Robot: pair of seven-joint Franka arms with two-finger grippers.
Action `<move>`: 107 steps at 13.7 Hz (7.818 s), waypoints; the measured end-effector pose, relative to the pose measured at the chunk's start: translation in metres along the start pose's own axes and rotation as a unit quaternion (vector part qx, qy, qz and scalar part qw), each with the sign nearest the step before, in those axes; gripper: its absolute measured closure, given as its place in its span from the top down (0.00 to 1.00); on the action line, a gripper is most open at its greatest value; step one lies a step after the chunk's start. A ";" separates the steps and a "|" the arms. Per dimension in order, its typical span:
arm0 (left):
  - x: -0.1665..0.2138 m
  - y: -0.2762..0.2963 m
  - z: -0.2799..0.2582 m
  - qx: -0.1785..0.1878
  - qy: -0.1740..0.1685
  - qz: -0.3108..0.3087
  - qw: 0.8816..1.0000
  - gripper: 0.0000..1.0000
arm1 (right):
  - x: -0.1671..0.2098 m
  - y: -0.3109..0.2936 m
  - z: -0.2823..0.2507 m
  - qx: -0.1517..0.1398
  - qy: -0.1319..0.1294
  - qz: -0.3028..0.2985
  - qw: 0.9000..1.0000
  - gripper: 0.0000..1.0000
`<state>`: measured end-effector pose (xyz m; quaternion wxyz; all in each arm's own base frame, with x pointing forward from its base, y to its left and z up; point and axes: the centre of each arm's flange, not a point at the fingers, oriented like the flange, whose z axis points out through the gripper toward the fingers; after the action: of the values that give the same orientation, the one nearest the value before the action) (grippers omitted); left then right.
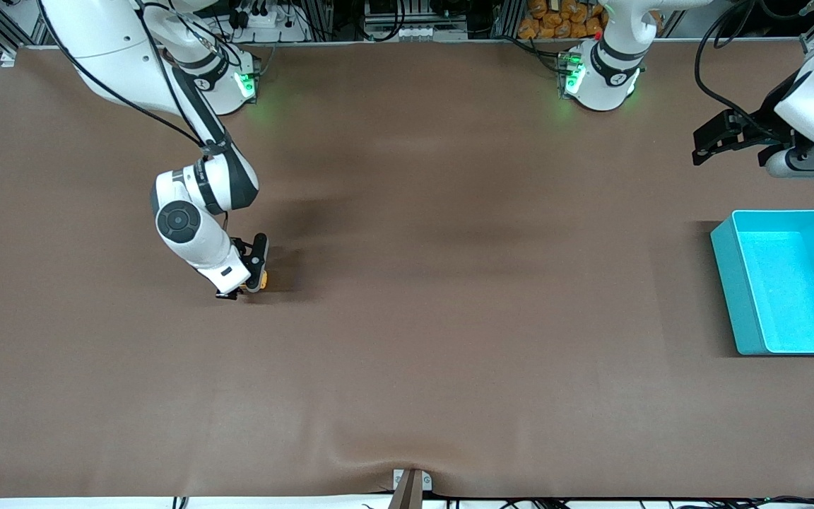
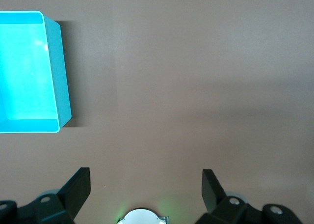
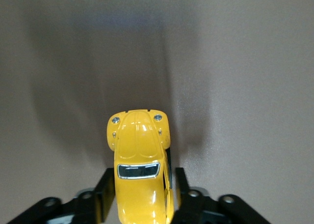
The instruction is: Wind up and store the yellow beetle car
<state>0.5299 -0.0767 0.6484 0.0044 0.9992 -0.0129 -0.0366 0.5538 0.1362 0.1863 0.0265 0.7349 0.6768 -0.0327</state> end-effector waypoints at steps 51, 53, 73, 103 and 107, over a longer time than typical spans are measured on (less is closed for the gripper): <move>0.000 -0.001 0.000 0.000 0.000 -0.001 1.000 1.00 | -0.183 0.028 0.019 0.018 -0.025 -0.007 0.999 0.45; 0.000 -0.001 0.000 0.000 0.000 -0.001 1.000 1.00 | -0.195 0.029 0.020 0.019 -0.025 -0.006 0.999 0.45; 0.000 -0.001 0.000 0.000 0.000 -0.001 1.000 1.00 | -0.306 0.040 0.043 0.019 -0.034 0.011 0.999 0.71; 0.000 -0.001 0.000 0.000 0.000 -0.001 1.000 1.00 | -0.369 0.120 -0.151 0.069 0.034 0.203 0.976 1.00; 0.000 -0.002 0.001 0.000 -0.001 -0.002 1.000 1.00 | -0.339 0.121 -0.195 0.061 0.040 0.247 0.966 1.00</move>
<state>0.5303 -0.0747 0.6477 0.0044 0.9992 -0.0110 -0.0373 0.6487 -0.1940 0.4089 -0.0384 0.8802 0.4715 -0.0373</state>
